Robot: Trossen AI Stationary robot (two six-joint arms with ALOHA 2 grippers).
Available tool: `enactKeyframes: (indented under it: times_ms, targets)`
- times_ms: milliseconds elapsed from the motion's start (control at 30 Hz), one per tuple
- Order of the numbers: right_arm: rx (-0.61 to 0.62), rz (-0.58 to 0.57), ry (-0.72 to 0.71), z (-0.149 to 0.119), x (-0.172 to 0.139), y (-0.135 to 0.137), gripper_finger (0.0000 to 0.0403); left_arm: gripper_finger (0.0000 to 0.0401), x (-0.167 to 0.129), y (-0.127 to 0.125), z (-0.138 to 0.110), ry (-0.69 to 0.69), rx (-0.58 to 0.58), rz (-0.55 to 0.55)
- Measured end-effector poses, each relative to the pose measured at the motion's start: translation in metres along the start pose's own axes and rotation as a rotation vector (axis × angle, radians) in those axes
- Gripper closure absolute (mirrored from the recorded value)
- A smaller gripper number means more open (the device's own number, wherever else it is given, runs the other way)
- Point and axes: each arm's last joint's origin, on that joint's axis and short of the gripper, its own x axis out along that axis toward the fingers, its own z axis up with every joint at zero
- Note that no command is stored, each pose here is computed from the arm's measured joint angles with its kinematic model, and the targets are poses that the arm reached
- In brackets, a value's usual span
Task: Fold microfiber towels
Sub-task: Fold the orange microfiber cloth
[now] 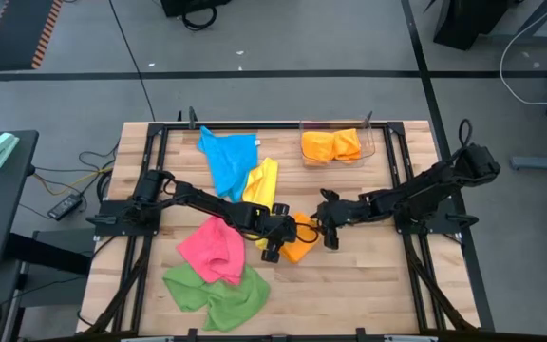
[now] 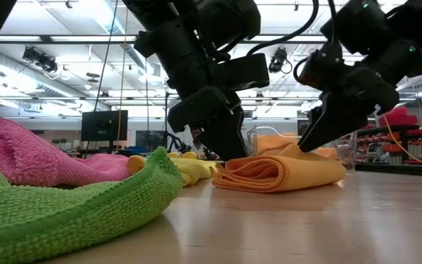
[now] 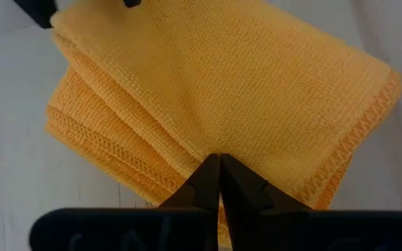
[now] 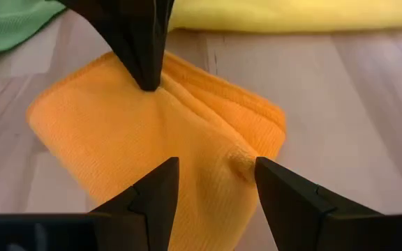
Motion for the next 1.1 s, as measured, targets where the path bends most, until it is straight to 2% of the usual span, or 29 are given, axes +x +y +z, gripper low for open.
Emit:
enactKeyframes:
  times_ms: [167,300,533,700,933,1100]
  targets:
    - [-0.025,0.001,0.014,-0.001,0.002,-0.003,0.0207,0.0386,0.000,0.000,0.000,-0.005,0.000,0.001]
    - [-0.049,0.008,-0.014,0.000,0.007,-0.002,0.0229,0.0379,0.000,0.000,0.003,-0.035,-0.004,0.004]
    - [-0.079,-0.009,0.036,-0.012,0.026,-0.003,0.0296,0.0370,0.000,0.001,0.007,-0.072,-0.010,0.009]
    - [-0.124,0.002,0.026,-0.008,0.028,-0.001,0.0356,0.0380,0.000,0.001,0.007,-0.077,-0.010,0.010]
    - [-0.141,0.018,0.019,0.002,0.007,0.000,0.0364,0.0388,-0.002,0.002,0.008,-0.077,-0.020,0.028]
    - [-0.234,0.090,0.062,-0.002,0.001,0.007,0.0364,0.0381,-0.002,0.006,0.008,-0.076,-0.040,0.072]
